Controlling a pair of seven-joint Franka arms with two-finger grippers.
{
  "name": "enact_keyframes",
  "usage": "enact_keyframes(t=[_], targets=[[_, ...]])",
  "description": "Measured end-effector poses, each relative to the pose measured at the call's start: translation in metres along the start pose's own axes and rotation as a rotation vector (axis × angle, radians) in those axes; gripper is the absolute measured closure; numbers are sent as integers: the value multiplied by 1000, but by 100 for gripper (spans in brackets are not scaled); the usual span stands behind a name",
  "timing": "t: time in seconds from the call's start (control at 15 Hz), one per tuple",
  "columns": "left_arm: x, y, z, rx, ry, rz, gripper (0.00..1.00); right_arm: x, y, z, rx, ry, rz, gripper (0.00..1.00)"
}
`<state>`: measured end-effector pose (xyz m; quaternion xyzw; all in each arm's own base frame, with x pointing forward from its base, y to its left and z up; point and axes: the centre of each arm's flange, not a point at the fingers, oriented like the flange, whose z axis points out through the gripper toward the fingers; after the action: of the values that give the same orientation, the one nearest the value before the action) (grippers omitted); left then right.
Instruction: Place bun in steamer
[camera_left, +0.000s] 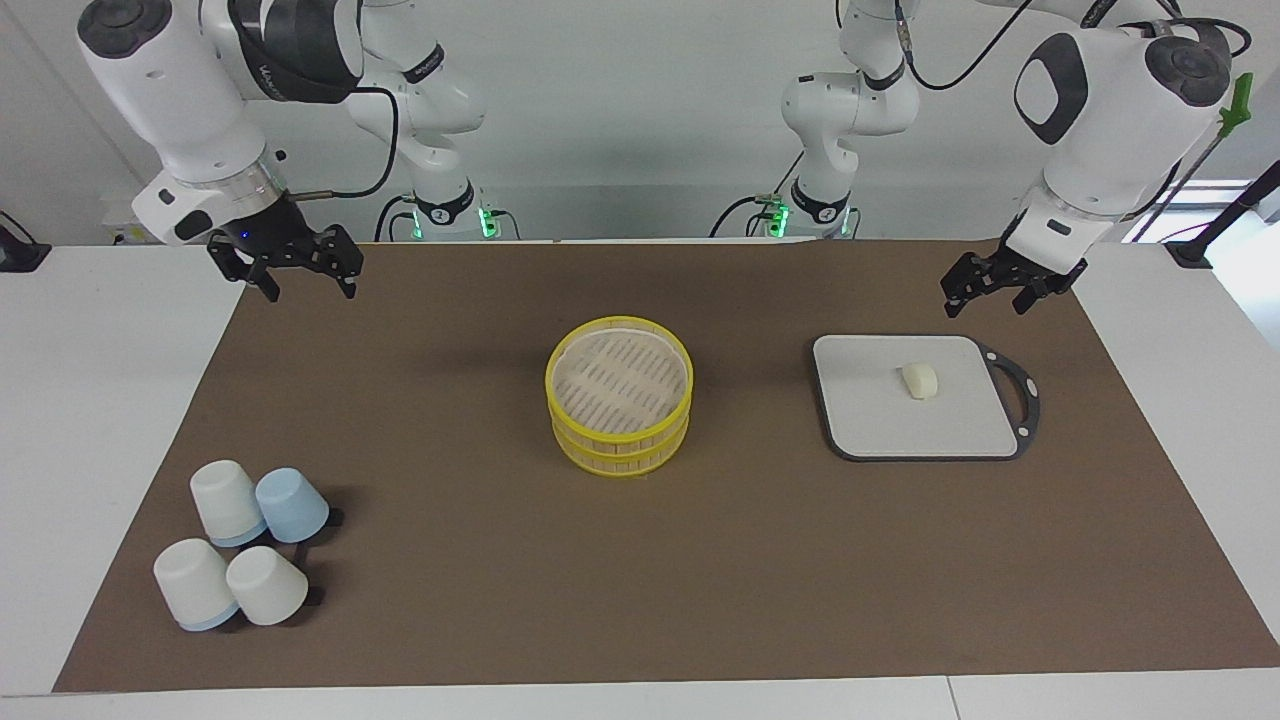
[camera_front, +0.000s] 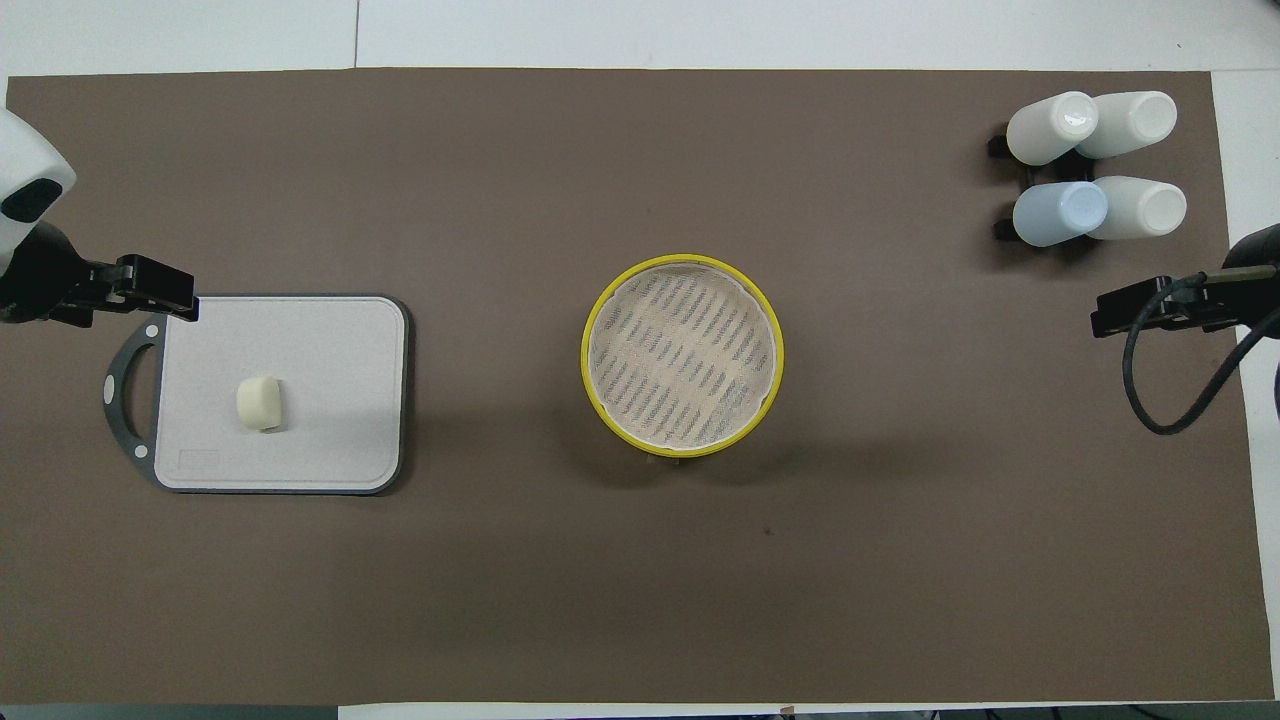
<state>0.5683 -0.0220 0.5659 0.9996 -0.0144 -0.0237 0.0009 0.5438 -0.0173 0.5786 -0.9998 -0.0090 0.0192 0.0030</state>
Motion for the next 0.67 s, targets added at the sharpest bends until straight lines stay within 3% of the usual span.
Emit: enact_keyframes(t=[0.47, 0.67], targets=[[0, -2, 1, 0, -3, -3, 0, 0, -4, 6, 2, -12, -4, 0], [-2, -6, 7, 0, -30, -10, 0, 6, -26, 7, 16, 23, 11, 0]])
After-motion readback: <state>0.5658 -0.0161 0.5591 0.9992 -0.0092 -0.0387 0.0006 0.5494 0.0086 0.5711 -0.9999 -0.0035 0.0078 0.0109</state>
